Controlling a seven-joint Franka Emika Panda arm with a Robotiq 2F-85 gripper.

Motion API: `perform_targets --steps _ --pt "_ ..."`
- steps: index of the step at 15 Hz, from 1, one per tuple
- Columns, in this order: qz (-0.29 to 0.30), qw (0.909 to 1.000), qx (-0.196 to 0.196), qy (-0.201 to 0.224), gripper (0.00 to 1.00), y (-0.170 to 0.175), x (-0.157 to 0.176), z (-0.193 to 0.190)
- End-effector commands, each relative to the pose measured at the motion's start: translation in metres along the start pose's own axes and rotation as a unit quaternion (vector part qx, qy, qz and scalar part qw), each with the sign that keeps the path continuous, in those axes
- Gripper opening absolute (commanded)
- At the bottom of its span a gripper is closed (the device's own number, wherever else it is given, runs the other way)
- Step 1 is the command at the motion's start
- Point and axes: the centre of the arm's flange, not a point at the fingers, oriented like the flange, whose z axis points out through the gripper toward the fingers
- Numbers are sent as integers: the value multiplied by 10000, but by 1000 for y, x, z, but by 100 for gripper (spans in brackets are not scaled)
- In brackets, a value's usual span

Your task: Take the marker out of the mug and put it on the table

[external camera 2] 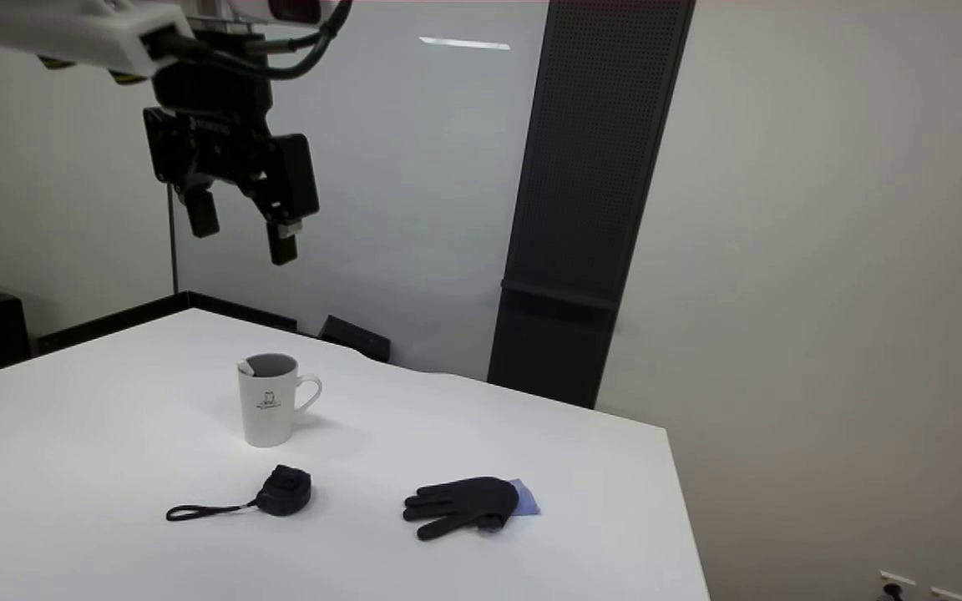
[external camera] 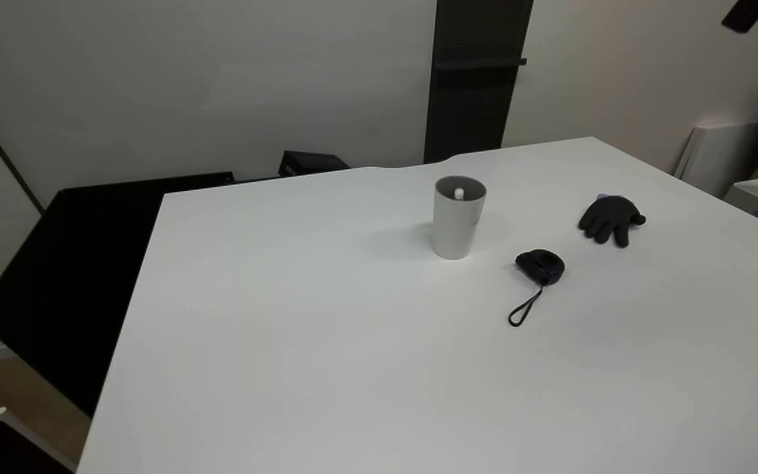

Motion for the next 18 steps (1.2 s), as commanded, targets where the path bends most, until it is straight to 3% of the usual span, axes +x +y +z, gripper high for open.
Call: perform_targets --steps 1,6,11,18 --pt "-329 9986 -327 -244 100 -26 50 29" --pt "-1159 9882 -917 -415 100 -57 82 71" --pt "-2010 9704 -1327 -198 100 -94 94 101" --pt "-2836 9518 -1170 -48 100 -160 76 139"
